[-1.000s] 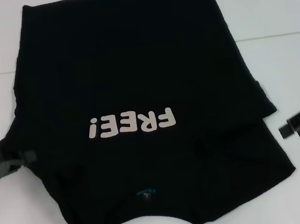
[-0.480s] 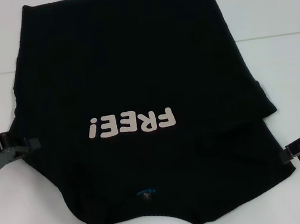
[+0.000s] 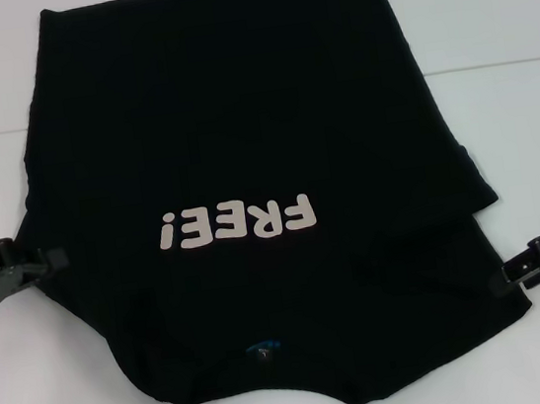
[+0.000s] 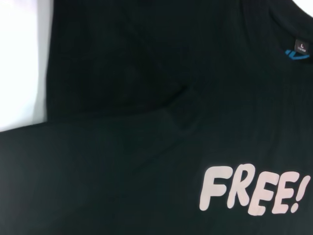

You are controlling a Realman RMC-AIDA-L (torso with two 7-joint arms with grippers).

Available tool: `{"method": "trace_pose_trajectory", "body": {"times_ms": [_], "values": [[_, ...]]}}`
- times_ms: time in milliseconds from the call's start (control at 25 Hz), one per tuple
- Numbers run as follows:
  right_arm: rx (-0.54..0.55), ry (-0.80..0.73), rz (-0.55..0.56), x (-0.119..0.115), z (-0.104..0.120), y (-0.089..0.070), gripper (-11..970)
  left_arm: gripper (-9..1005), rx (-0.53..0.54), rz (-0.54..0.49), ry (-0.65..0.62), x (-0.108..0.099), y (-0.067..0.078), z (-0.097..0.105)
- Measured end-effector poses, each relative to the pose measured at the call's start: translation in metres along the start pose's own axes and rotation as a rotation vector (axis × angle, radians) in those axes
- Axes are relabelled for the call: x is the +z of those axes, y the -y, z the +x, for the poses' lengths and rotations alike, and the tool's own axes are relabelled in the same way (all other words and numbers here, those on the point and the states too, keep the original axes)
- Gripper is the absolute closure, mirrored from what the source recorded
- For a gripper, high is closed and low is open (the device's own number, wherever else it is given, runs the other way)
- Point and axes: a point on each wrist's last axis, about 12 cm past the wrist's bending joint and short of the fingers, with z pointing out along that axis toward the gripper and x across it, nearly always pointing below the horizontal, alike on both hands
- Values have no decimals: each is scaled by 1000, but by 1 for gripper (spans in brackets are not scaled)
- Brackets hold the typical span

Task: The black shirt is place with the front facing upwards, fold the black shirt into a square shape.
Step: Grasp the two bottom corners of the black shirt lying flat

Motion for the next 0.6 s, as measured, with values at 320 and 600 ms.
{"method": "trace_pose_trajectory", "body": {"times_ms": [320, 600], "values": [[-22, -32, -2, 10, 0, -8, 346, 977, -1, 0, 1, 0, 0, 0], [-47, -43, -20, 18, -4, -19, 345, 977, -4, 5, -3, 1, 0, 1]]}}
